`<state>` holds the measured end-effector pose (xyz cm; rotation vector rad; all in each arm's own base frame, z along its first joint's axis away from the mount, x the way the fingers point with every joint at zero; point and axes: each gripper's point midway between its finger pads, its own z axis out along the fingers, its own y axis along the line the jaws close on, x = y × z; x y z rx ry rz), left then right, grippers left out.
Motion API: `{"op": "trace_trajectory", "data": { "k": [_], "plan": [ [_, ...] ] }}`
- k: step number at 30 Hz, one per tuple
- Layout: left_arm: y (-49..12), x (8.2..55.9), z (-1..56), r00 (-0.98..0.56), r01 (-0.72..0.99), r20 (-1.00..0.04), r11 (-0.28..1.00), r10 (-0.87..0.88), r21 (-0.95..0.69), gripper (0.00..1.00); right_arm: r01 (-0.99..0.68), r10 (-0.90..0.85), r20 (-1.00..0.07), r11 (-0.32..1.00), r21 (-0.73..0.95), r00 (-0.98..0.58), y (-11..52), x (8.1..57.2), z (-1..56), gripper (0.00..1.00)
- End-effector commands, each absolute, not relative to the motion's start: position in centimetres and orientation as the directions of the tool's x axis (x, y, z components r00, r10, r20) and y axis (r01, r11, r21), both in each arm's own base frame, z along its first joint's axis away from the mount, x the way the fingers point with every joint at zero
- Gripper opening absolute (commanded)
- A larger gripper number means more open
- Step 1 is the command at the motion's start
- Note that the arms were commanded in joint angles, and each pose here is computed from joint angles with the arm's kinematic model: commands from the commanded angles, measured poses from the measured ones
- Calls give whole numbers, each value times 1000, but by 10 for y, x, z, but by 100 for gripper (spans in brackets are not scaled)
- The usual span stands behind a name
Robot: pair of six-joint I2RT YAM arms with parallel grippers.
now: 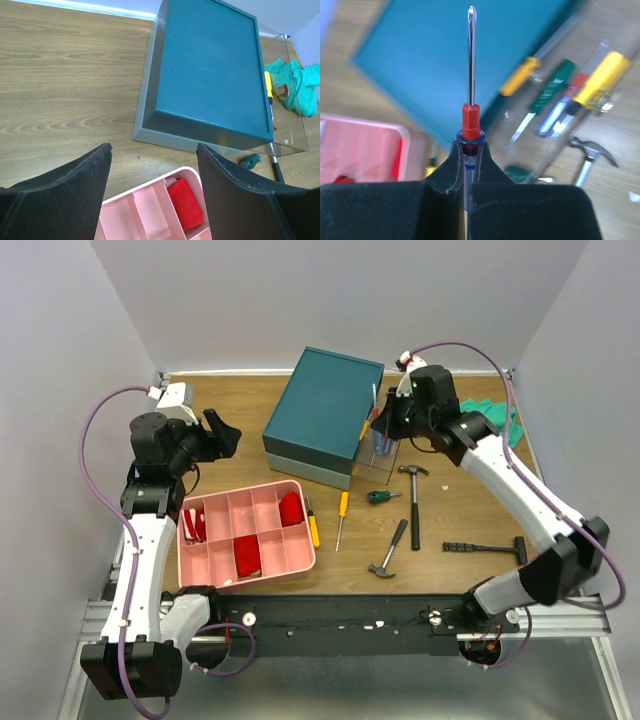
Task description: Sort the tools into containers
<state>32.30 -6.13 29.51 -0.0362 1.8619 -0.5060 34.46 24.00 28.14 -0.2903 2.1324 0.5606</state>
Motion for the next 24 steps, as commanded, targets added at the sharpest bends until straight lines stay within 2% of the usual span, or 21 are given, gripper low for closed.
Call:
{"op": "trace_trajectory", "data": {
  "k": [1,3,4,5,7,8,11,14,16,17,20,23,24],
  "plan": [
    [-66,327,313,-327,278,-913,898,-246,-341,78,-265,38,-771,927,264,-636,209,397,240,1],
    [-65,329,317,-317,276,-916,900,-246,-337,78,-268,37,-778,928,261,-627,208,409,239,1],
    [-65,329,317,-317,277,-916,900,-246,-337,78,-275,29,-774,926,260,-633,209,418,231,30],
    [-66,329,317,-319,277,-914,898,-249,-342,78,-302,7,-776,919,254,-631,211,421,231,43],
    [-67,328,317,-319,285,-914,894,-252,-346,78,-307,17,-798,918,251,-603,211,427,248,63],
    [-68,327,318,-317,292,-914,891,-252,-347,78,-328,11,-814,912,246,-580,212,427,259,66],
    [-71,325,319,-314,307,-915,885,-253,-350,79,-386,25,-857,886,257,-514,214,413,298,70],
    [-73,323,313,-324,313,-911,881,-253,-356,79,-506,-58,-877,834,221,-477,225,376,306,68],
    [-72,322,304,-345,304,-905,882,-249,-359,79,-653,-207,-878,743,145,-431,252,338,291,66],
    [-72,322,301,-354,304,-903,883,-244,-358,79,-691,-275,-852,711,131,-445,257,319,264,66],
    [-70,316,279,-408,288,-887,892,-215,-349,79,-822,-402,-839,562,90,-366,287,265,242,65],
    [-70,304,253,-460,278,-868,899,-185,-339,79,-820,-436,-785,551,152,-439,296,240,201,65],
    [-69,300,249,-467,273,-865,901,-183,-337,79,-761,-396,-742,606,232,-541,296,236,187,65]
  ]
}}
